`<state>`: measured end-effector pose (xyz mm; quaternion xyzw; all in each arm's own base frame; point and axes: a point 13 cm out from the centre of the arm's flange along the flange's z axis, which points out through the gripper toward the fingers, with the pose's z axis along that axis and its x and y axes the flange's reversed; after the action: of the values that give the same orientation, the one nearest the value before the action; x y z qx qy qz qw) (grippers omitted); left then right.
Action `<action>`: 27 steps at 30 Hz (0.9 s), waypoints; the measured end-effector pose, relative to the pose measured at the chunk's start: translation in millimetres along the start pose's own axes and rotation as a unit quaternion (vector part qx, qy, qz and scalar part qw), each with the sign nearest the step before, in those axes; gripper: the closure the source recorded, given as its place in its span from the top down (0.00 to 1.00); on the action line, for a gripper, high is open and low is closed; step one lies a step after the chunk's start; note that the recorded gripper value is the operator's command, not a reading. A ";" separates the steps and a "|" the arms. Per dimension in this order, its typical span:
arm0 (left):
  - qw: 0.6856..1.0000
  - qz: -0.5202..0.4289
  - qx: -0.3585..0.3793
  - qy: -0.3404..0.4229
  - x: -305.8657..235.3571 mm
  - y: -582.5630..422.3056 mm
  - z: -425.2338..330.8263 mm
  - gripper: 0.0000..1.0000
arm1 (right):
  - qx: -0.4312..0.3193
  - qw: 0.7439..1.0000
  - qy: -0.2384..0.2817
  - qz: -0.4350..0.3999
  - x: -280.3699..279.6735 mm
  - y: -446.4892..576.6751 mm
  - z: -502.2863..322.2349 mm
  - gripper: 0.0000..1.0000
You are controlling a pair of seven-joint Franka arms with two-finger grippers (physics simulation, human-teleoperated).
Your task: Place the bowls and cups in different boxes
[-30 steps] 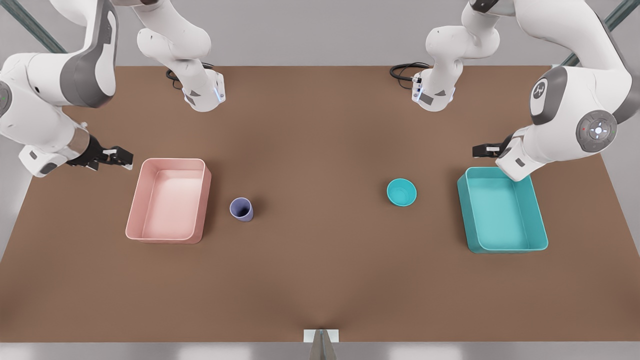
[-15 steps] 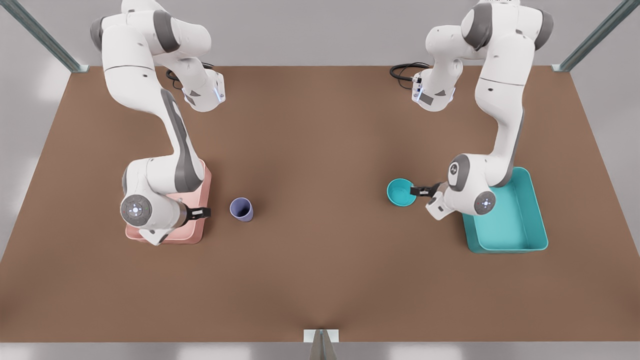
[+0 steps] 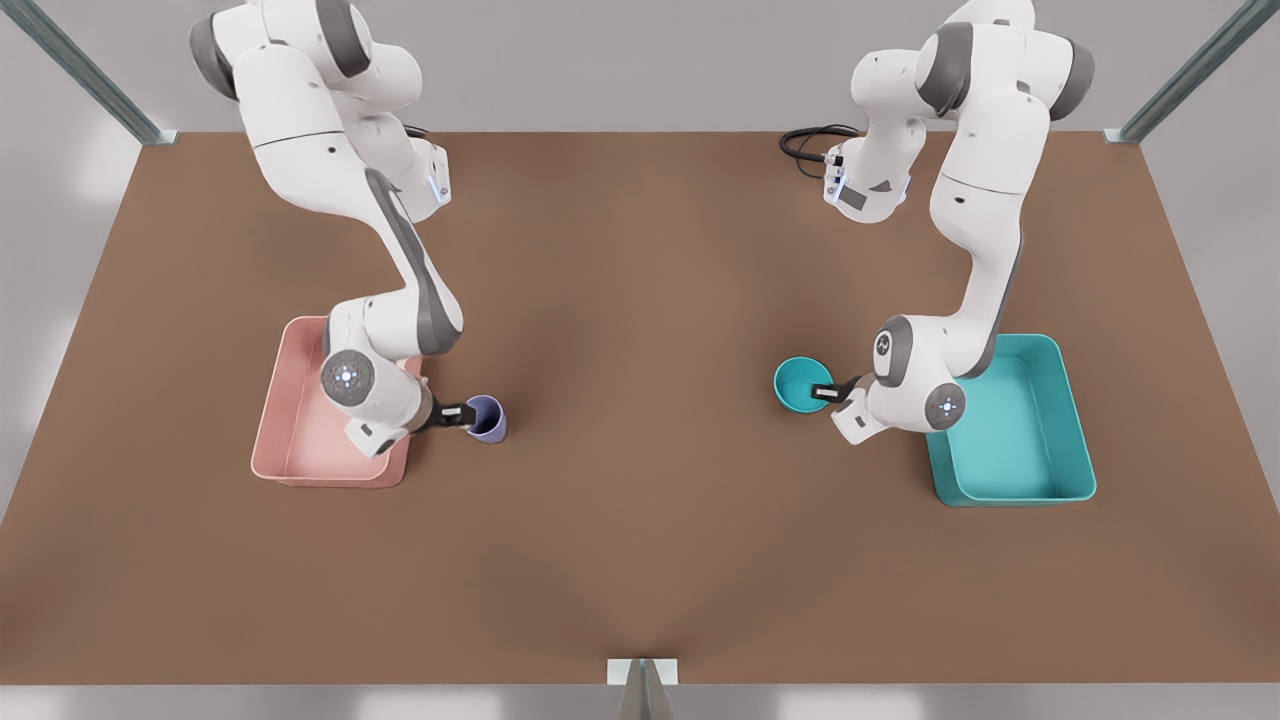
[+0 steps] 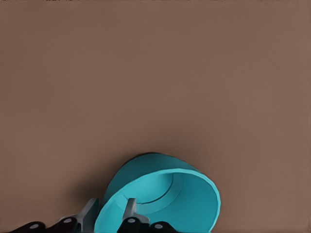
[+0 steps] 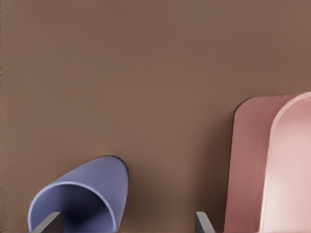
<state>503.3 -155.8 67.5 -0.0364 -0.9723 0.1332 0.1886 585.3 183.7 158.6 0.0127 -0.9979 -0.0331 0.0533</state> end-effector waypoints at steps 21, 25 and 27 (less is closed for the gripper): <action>0.978 -0.167 -0.031 -0.119 19.5 267.8 -242.0 0.21 | 0.011 0.999 0.019 0.039 20.3 6.5 71.1 0.90; 0.979 -0.182 -0.033 -0.088 22.8 294.4 -178.1 0.21 | 0.010 0.999 0.020 0.040 20.5 8.3 75.2 0.24; 0.978 -0.187 -0.042 -0.087 20.7 309.9 -161.2 0.21 | 0.005 0.999 0.019 0.038 19.3 13.3 73.9 0.21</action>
<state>551.2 184.3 134.4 0.1498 -0.9794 0.0572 0.1231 557.8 201.2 88.2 -0.0245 -0.9967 -0.0263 0.0731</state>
